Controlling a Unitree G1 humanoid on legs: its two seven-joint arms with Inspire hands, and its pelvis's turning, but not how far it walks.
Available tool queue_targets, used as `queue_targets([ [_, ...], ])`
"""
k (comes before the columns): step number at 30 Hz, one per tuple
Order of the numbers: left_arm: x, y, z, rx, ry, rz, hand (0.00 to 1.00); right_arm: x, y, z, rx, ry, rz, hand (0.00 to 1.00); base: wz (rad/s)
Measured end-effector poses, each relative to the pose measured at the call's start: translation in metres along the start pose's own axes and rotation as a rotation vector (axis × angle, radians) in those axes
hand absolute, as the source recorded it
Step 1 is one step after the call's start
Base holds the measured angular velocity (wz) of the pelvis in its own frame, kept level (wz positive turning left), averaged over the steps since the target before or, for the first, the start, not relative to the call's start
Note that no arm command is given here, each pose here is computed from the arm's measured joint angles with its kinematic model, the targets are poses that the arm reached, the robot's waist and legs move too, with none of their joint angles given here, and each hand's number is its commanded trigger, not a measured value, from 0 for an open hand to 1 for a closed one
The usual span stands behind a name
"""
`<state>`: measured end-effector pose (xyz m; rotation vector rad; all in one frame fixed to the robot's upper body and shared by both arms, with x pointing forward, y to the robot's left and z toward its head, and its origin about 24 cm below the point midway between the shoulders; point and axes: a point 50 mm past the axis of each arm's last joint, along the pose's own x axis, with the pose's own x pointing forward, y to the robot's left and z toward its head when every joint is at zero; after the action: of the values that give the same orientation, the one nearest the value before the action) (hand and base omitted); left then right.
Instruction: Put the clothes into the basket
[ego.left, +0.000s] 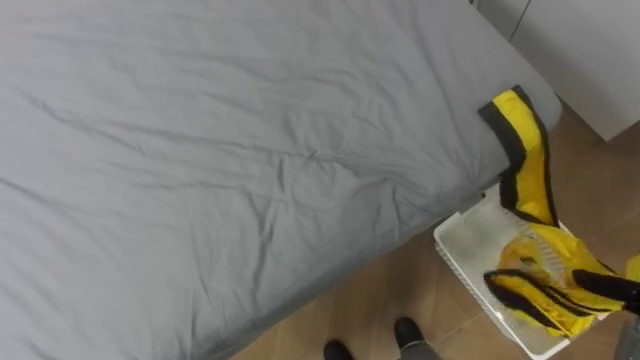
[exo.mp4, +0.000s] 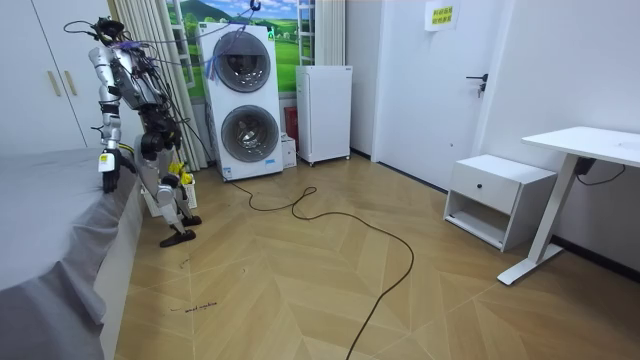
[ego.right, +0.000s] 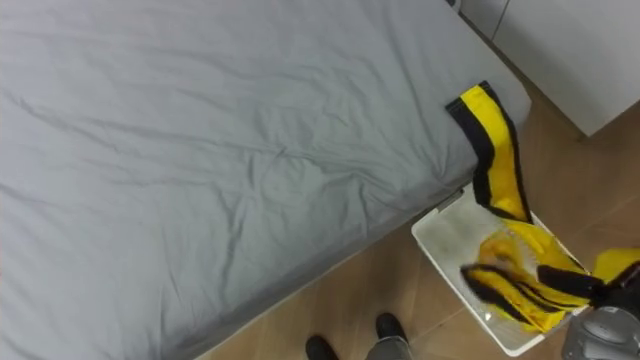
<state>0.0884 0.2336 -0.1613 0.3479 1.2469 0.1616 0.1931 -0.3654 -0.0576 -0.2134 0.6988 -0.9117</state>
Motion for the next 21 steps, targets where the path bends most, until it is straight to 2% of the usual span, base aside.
queue_targets([
  [14,0.000,0.001,-0.002,0.014,-0.007,0.001,0.00,-0.001,0.001,-0.001,-0.013,-0.001,-0.007,0.00,0.02],
  [21,0.000,0.006,-0.004,0.007,-0.013,0.014,0.00,-0.003,-0.007,-0.022,-0.050,0.042,-0.007,0.00,0.09],
])
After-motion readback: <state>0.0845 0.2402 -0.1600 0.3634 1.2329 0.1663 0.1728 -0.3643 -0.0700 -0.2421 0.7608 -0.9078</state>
